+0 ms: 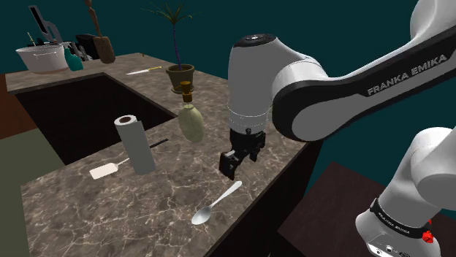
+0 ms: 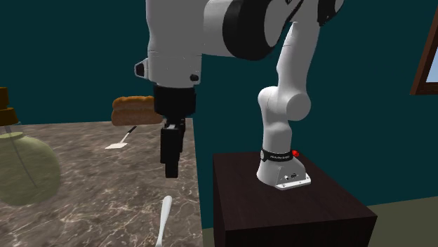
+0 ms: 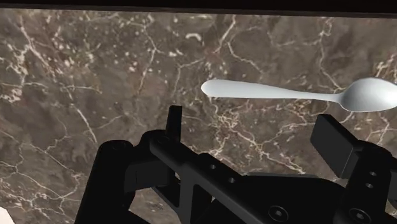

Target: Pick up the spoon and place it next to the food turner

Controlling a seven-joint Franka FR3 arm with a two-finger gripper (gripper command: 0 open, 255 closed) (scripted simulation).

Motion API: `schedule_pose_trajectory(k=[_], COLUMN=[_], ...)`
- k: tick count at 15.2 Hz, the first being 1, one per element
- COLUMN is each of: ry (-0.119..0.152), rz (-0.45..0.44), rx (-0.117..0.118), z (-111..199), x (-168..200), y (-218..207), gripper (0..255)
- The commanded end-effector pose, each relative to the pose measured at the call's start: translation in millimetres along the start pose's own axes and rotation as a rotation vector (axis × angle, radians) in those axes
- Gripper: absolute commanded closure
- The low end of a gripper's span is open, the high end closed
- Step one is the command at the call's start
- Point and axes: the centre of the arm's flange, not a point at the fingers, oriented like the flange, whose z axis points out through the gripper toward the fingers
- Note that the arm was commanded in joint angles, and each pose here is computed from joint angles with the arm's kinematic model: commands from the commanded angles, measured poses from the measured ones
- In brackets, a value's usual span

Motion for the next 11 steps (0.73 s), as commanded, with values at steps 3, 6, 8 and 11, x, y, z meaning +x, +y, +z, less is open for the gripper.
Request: schedule_pose_trajectory(k=[3,6,8,11], ry=[0.025,0.043,0.055,0.073], rz=[-0.006,-0.011,-0.014,-0.019], rx=[0.009,0.013,0.017,0.021], z=[17,29,37,49], x=[4,8,10,14], y=[-48,-85,-109,-145], gripper=[0,0,0,0])
